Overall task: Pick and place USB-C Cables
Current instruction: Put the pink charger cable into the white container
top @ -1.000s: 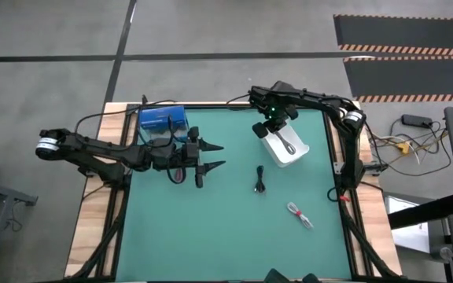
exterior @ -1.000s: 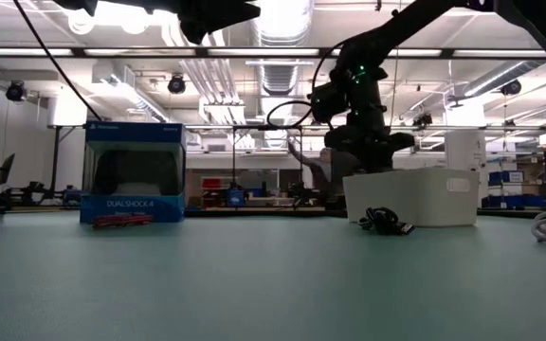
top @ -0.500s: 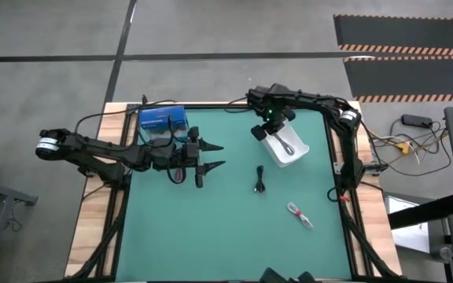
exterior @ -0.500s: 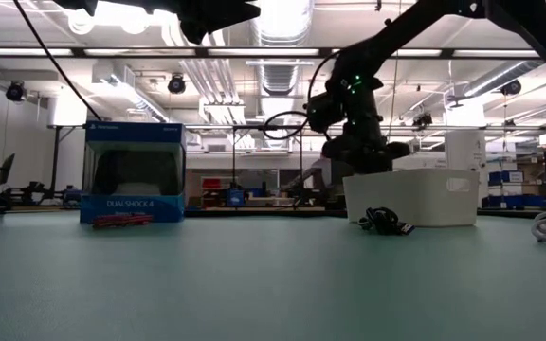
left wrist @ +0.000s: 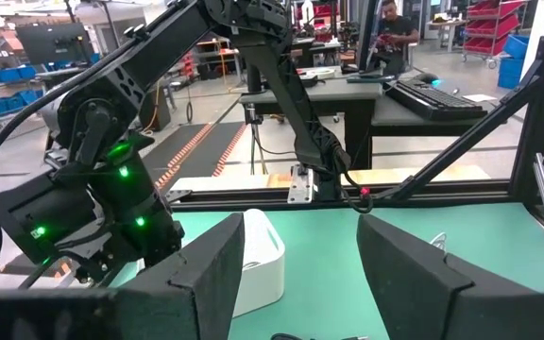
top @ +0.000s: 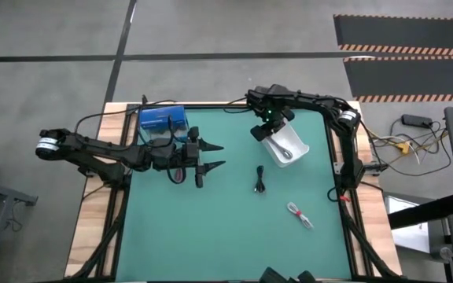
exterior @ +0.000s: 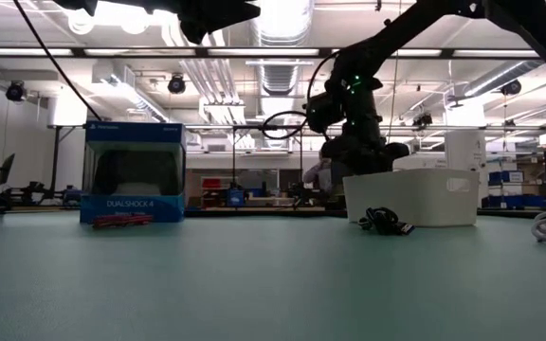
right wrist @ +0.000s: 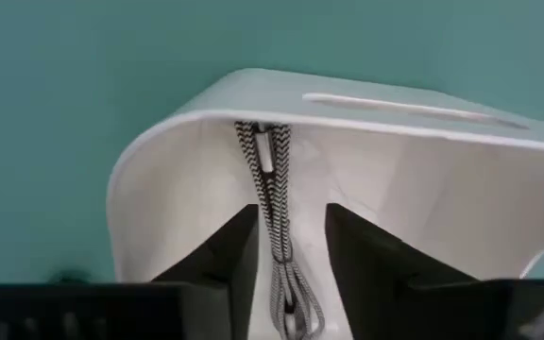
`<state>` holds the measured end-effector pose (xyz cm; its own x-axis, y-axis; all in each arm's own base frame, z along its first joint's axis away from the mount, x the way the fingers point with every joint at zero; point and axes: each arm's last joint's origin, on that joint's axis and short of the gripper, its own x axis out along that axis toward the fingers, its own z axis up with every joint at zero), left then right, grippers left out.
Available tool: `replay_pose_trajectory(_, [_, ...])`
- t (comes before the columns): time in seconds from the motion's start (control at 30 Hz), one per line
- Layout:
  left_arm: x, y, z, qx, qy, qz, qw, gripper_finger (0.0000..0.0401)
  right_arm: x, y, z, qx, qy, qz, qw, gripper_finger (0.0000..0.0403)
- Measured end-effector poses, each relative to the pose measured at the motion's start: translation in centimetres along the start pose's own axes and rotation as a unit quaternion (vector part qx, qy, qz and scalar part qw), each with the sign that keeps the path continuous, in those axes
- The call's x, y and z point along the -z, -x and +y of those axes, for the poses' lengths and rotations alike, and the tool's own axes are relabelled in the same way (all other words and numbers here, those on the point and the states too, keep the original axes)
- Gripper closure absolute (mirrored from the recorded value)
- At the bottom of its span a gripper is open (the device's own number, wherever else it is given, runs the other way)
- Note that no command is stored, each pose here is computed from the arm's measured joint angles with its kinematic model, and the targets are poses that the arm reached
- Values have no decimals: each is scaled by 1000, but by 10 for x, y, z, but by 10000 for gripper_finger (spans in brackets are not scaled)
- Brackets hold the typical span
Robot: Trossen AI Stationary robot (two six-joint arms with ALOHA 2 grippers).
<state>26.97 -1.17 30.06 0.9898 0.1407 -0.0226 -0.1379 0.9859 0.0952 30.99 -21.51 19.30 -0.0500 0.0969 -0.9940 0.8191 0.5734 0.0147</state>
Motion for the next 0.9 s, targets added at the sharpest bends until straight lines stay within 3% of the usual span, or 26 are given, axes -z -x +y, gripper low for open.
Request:
replay_pose_trajectory(0.23, [0, 0, 0, 0, 0, 0, 1000, 209, 9, 21, -2, -9, 6, -25, 1000, 252])
replay_pose_trajectory(0.53, [2, 0, 0, 1, 0, 13, 1000, 209, 39, 68, 6, -31, 31, -89, 995, 262])
replay_pose_trajectory(0.77, [10, 0, 0, -13, 21, 52, 998, 209, 82, 102, 37, -20, 93, -200, 975, 274])
replay_pose_trajectory(0.9, [14, 1, 1, -29, 38, 71, 996, 209, 112, 108, 54, -51, 124, -251, 958, 279])
